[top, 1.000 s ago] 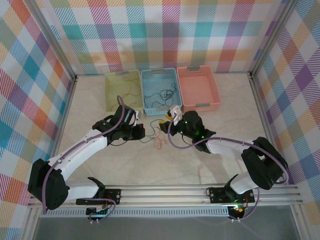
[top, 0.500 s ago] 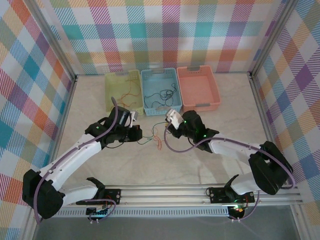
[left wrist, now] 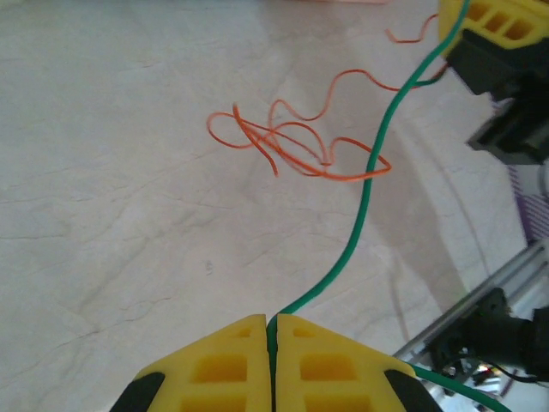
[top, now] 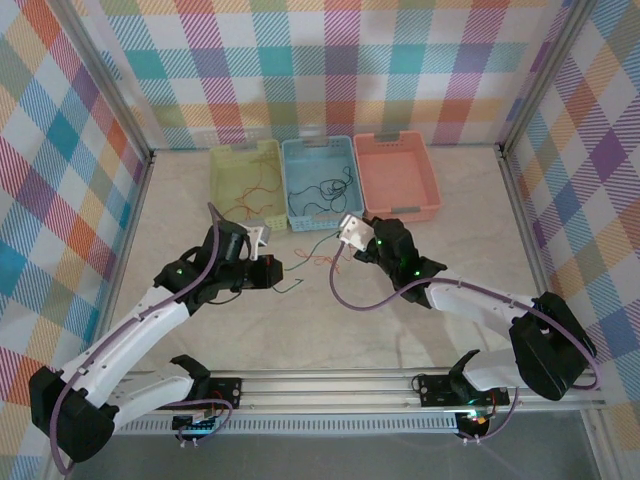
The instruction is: Untangle the cables
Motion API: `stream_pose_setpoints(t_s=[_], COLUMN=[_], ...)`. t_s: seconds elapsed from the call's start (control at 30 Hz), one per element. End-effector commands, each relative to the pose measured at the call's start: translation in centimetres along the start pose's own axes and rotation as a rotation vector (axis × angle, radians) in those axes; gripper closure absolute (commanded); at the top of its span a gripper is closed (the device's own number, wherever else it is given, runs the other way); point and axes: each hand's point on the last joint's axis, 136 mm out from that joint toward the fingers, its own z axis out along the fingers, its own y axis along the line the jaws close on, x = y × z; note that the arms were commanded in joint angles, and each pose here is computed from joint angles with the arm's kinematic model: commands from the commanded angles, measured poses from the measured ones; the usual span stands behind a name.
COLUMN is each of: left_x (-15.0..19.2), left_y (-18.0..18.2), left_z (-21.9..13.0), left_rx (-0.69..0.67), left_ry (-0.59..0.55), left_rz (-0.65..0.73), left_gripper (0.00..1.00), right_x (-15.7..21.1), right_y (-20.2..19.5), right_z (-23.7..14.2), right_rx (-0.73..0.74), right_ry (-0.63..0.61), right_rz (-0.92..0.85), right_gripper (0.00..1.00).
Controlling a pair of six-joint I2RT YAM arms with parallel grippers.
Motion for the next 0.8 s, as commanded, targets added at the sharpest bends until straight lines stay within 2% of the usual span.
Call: stream_pose_setpoints(t_s=[0.0,0.13,0.27,0.37,0.53,0.63,0.77], left_x=[1.5,1.7,1.8,1.6,1.5,1.5,1.5], left_y=[-1.4,-1.5,-0.8,-0.5,0.2,0.0,-0.5], left_z=[-0.5,-0.7,0.0,0.6,2.3,3.0,3.6], left_rx=[0.096,0.113,0.085,0.079,0.052,0.072,0.107], left_ry=[0.03,0.022,0.026,0.026,0.049,0.057,0.069], left_rz=[-0.009,-0.001,-0.019,-0.04,-0.079,-0.099,-0.102], left_gripper=[1.0,1.0,0.96,0.82,0.72,0.58,0.56], right_x=[2.6,3.7,1.5,0.0,-1.6,-1.9,-2.2], right_y=[-4.1,-4.6,-2.8,-2.3,-0.7,-0.1,0.2], right_z=[-0.6,-0.7,-1.6,-2.6,-4.3,-4.7,-5.1], right_rx=[0.154,0.157,0.038,-0.027,-0.13,-0.154,-0.178], right_ry=[0.053,0.041,-0.101,-0.173,-0.262,-0.282,-0.298], right_rz=[0.117,0.224,0.261,0.301,0.299,0.3,0.325], right_gripper=[1.0,1.0,1.0,1.0,1.0,1.0,1.0])
